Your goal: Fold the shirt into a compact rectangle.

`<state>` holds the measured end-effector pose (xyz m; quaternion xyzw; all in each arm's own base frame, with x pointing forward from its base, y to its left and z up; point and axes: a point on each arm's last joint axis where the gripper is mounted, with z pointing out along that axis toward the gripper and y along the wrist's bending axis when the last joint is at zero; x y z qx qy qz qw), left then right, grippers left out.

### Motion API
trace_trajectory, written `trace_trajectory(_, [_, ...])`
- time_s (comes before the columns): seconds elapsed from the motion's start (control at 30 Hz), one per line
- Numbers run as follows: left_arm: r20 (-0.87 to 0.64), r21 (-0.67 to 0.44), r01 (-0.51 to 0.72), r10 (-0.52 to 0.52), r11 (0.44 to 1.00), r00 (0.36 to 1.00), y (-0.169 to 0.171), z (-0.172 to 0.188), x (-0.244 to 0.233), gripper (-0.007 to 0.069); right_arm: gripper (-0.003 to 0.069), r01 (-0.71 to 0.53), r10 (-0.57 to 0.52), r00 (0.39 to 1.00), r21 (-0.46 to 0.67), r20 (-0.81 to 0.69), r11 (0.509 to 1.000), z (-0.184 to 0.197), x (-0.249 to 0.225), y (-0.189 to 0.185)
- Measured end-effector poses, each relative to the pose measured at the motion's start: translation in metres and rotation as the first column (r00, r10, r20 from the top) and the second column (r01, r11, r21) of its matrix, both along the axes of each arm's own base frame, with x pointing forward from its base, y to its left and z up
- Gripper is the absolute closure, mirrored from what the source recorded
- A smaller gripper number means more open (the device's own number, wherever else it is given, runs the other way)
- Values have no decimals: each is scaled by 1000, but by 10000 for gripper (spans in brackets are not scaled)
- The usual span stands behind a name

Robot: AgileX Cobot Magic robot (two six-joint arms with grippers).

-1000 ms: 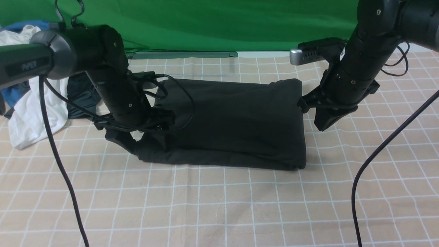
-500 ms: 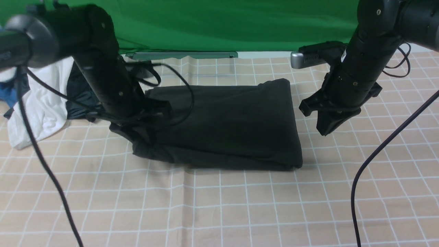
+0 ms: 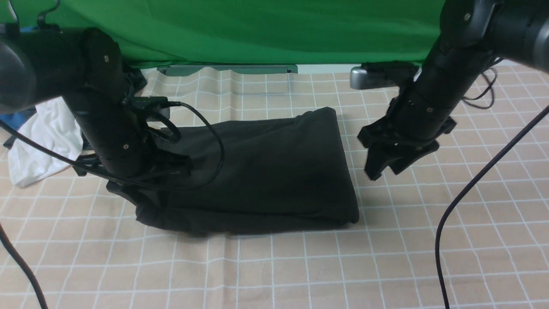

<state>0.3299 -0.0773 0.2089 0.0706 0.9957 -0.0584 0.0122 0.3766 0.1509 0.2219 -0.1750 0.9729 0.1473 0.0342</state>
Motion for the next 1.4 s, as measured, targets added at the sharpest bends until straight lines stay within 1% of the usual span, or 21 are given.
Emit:
trace_trajectory(0.03, [3,0,0,0,1000,1000,0,0,0,496,190,-3,3,1000,0,0,1000,0,0,1])
trace_trajectory(0.07, [24,0,-2,2,1000,1000,0,-1,2,496,164,-23,23,1000,-3,-21,1000,-13,1,8])
trace_trajectory(0.1, [36,-1,-2,2,1000,999,0,-1,3,496,152,-35,35,999,-7,-38,999,-20,0,13])
trace_trajectory(0.2, [57,-2,-3,3,1000,998,0,0,5,496,134,-65,64,996,-11,-64,998,-40,-1,30])
trace_trajectory(0.3, [64,1,-2,2,1000,998,0,0,5,496,134,-73,73,995,-7,-65,997,-49,-2,38])
trace_trajectory(0.4, [65,0,-2,2,1000,998,0,0,5,496,163,-74,74,995,-4,-64,997,-52,-1,41])
trace_trajectory(0.43, [67,0,-2,2,1000,998,0,0,5,496,235,-79,79,995,-4,-60,997,-54,-1,42])
trace_trajectory(0.47, [70,0,-3,3,1000,998,0,0,6,496,284,-88,88,994,-4,-59,996,-55,-1,43])
trace_trajectory(0.5, [70,0,-3,3,1000,998,0,0,6,496,299,-88,87,994,-4,-59,996,-55,-1,43])
trace_trajectory(0.53, [73,-2,-4,4,1000,997,0,0,6,496,453,-105,105,993,-4,-54,994,-56,-1,43])
trace_trajectory(0.57, [74,-2,-4,4,1000,997,0,0,6,496,513,-111,110,992,-4,-57,994,-56,-2,43])
trace_trajectory(0.6, [73,-4,-5,5,1000,997,0,0,6,496,550,-114,114,992,-5,-63,993,-56,-2,43])
trace_trajectory(0.63, [68,-3,-4,4,1000,998,0,0,6,496,568,-123,123,990,-6,-69,992,-54,-3,43])
trace_trajectory(0.73, [47,-8,-6,6,1000,999,0,2,2,496,570,-151,148,984,-25,-96,988,-47,-9,39])
trace_trajectory(0.9, [14,-55,-38,39,998,999,0,4,-23,496,570,-125,118,987,-53,-112,991,-26,-36,26])
trace_trajectory(1.0, [-3,-76,-70,70,995,998,2,1,-43,496,570,-108,99,985,-55,-144,993,-25,-54,19])
trace_trajectory(1.13, [-49,-98,-97,93,990,994,2,-7,-61,496,563,-93,81,980,-63,-181,994,-38,-68,16])
trace_trajectory(1.23, [-56,-97,-102,97,990,994,3,-13,-65,496,513,-95,79,979,-77,-187,993,-43,-71,14])
trace_trajectory(1.27, [-50,-86,-93,89,992,995,4,-14,-65,491,473,-104,84,978,-97,-192,990,-45,-72,12])
trace_trajectory(1.33, [-35,-59,-75,73,995,997,7,-15,-65,454,405,-113,90,978,-115,-191,987,-45,-71,9])
trace_trajectory(1.4, [-14,-20,-45,44,999,999,10,-12,-61,379,345,-123,97,976,-126,-197,984,-44,-72,8])
